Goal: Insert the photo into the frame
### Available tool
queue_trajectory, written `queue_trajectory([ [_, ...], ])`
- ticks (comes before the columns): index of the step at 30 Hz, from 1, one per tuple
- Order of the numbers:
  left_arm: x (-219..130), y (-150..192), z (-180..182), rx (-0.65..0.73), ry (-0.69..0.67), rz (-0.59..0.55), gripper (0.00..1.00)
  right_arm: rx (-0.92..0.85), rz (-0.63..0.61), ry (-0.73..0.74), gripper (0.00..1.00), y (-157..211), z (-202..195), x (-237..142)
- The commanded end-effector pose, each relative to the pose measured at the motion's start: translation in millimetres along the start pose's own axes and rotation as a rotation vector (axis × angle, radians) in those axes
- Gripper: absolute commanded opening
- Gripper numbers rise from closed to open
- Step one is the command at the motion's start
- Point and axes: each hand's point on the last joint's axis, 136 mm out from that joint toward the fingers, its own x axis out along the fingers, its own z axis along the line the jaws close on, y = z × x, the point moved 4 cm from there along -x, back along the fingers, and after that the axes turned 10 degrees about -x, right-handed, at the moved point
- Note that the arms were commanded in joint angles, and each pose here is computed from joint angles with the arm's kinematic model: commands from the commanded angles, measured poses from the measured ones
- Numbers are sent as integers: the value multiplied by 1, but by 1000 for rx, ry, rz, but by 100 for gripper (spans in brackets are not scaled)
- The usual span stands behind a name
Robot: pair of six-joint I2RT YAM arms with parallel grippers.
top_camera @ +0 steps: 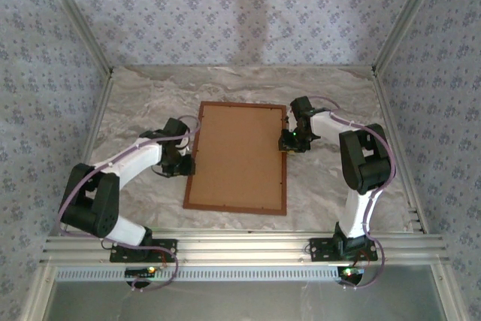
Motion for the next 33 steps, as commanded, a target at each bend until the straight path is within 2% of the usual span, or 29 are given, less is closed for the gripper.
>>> queue_trajectory([
  [1, 2, 15, 2, -13, -2, 65, 31, -21, 53, -3, 25, 10, 0, 14],
  [12, 8, 22, 7, -9, -50, 82, 29, -22, 52, -5, 25, 10, 0, 15],
  [20, 29, 15, 1, -4, -26, 83, 28, -24, 53, -5, 25, 11, 1, 14],
  [27, 46, 21, 0, 11, -28, 121, 29, -24, 54, -4, 25, 11, 1, 15],
  [33, 45, 19, -12, 26, 6, 99, 33, -28, 58, -5, 25, 11, 2, 17],
])
